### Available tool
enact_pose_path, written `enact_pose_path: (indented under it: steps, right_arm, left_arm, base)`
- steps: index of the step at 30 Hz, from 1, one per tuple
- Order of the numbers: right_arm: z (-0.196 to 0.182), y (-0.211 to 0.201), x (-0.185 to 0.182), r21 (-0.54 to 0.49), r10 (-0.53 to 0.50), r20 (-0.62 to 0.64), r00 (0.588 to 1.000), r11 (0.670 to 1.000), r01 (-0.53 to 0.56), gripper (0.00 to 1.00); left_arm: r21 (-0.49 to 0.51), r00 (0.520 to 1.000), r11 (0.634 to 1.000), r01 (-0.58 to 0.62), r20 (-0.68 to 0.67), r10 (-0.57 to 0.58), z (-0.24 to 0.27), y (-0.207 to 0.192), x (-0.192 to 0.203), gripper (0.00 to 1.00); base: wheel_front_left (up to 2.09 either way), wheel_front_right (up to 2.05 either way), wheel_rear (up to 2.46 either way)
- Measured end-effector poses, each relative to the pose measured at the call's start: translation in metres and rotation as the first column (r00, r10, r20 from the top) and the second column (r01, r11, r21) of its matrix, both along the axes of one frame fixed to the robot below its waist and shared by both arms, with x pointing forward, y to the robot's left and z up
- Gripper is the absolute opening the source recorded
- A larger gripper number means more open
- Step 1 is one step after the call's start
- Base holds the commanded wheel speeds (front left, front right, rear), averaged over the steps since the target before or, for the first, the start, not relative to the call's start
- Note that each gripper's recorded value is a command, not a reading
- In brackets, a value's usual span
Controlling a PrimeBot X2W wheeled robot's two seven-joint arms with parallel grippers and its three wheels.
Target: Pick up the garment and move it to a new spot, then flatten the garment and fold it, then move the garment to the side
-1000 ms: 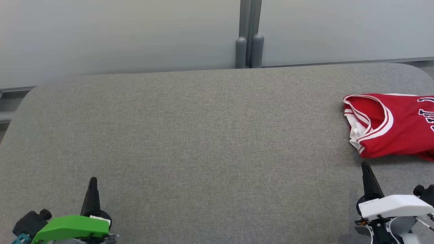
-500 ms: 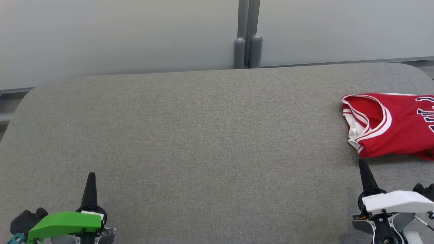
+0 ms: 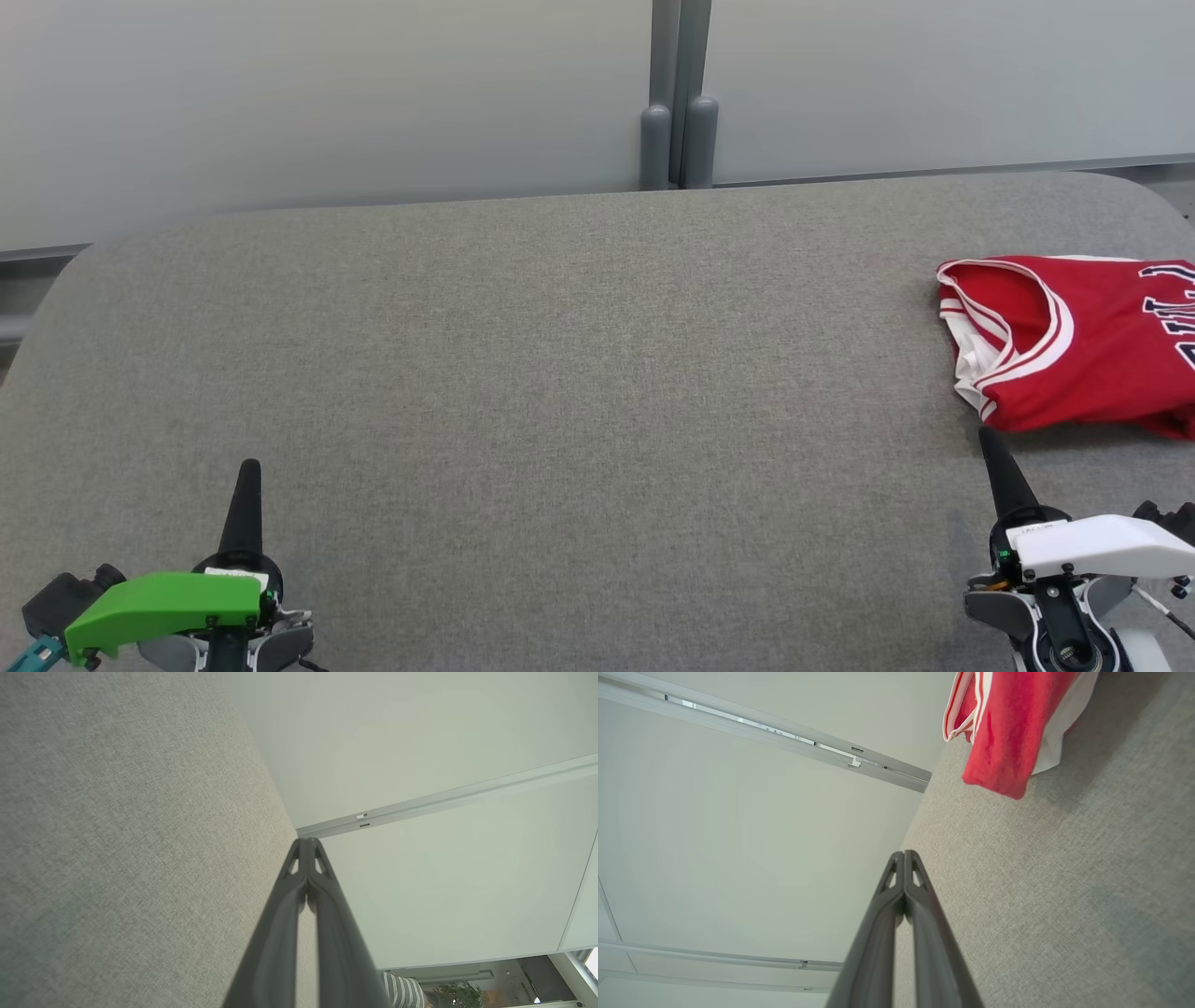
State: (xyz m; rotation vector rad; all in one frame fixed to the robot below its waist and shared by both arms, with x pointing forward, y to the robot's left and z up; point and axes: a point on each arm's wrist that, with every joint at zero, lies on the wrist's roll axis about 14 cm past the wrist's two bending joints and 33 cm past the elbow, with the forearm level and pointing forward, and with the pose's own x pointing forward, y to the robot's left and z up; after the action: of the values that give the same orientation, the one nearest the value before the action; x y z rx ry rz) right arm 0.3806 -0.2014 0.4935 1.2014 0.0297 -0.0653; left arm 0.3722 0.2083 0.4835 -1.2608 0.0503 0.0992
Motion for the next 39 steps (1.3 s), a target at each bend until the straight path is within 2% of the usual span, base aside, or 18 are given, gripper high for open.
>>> enact_pose_path:
  steps: [21, 39]
  right_arm:
    - [0.008, 0.002, 0.003, 0.189, 0.007, 0.03, 1.0, 0.982, -0.012, 0.0]
    - [0.015, 0.003, 0.006, 0.332, 0.011, 0.059, 0.998, 0.943, -0.03, 0.0]
  left_arm:
    - [-0.155, 0.999, 0.988, 0.017, 0.042, -0.01, 0.011, -0.004, 0.007, 0.0]
    - [-0.275, 0.997, 0.961, 0.038, 0.081, -0.016, 0.021, -0.006, 0.012, 0.0]
  base:
    - [0.0, 0.0, 0.0]
    - [0.0, 0.0, 0.0]
